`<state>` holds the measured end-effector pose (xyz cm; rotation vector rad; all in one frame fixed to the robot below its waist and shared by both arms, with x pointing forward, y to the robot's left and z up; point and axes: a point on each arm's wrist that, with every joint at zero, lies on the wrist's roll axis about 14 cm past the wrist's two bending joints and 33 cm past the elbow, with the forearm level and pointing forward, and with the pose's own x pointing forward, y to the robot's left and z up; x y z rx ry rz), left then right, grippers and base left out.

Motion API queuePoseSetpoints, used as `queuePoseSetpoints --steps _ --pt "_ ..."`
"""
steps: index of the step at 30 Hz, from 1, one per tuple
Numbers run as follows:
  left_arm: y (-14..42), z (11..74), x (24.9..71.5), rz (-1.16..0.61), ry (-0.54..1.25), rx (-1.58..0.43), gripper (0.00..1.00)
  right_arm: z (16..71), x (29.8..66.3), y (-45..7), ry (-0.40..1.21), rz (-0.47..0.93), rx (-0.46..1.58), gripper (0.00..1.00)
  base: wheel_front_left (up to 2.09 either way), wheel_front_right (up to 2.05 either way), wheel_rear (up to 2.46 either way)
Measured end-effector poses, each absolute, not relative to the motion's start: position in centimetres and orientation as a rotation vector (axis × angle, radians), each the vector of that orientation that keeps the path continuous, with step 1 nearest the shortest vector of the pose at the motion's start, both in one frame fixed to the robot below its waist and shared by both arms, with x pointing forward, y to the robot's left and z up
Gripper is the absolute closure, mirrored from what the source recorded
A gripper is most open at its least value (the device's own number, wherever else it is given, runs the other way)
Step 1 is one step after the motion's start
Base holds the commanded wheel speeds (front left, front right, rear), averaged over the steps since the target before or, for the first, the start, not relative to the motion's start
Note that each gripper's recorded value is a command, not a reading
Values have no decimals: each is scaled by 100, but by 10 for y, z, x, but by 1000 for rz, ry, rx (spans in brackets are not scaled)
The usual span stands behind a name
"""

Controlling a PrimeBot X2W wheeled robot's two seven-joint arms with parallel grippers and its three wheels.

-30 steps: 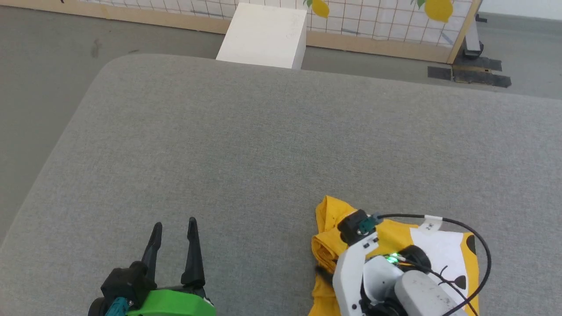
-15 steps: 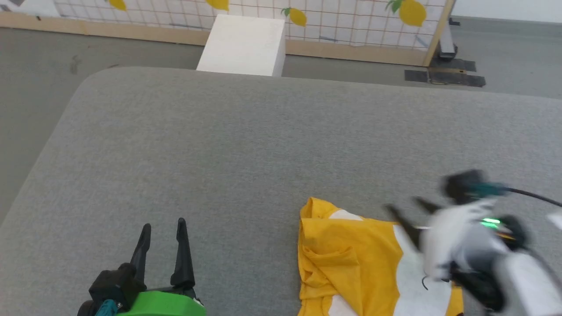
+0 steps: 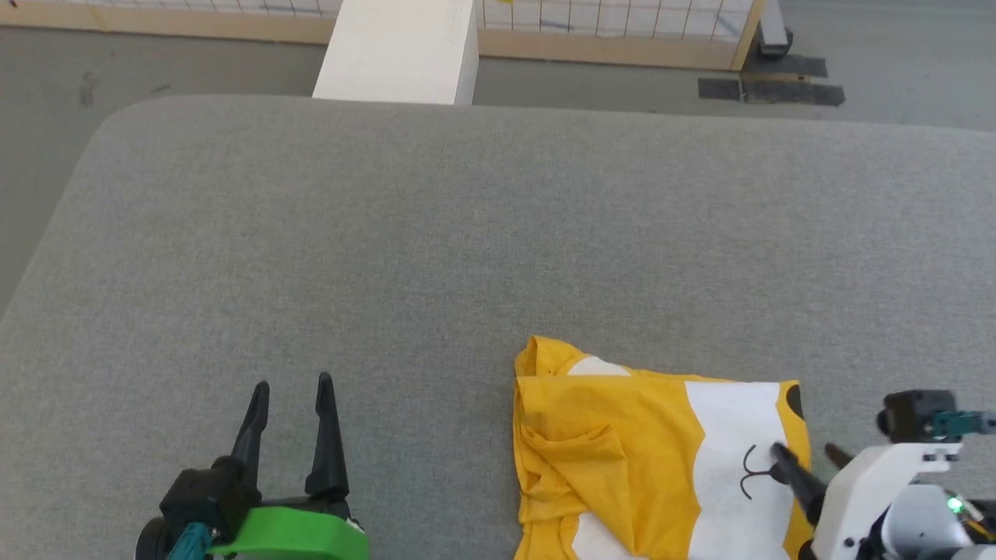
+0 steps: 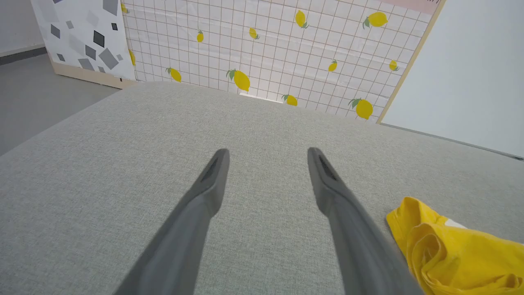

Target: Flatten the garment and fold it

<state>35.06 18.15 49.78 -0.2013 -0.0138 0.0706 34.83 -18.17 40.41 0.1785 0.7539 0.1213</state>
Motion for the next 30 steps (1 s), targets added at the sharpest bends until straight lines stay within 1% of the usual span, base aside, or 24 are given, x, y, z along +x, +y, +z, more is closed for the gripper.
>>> queuePoseSetpoints --steps 4,6,7,8,9,15,21,25,30 --pt "185 497 352 81 -13 -194 0 379 341 -177 837 117 197 0 0 0 0" --pt "187 497 352 86 -12 -191 0 371 343 -175 855 109 212 0 0 0 0" --pt "187 497 352 87 -12 -190 0 369 344 -173 863 111 214 13 0 0 0" --pt "187 497 352 88 -10 -189 0 367 346 -171 865 113 221 68 0 0 0" --pt "188 498 352 87 -11 -187 0 367 349 -170 861 112 229 100 0 0 0" --pt "183 508 352 62 -36 -172 0 372 354 -159 822 134 248 100 0 0 0" --pt "173 520 357 18 -66 -167 0 389 357 -163 764 132 237 100 0 0 0" --pt "161 524 362 -27 -69 -166 0 413 370 -180 696 121 177 100 0 0 0" --pt "143 528 369 -93 -72 -165 0 441 378 -218 655 78 53 100 0 0 0"
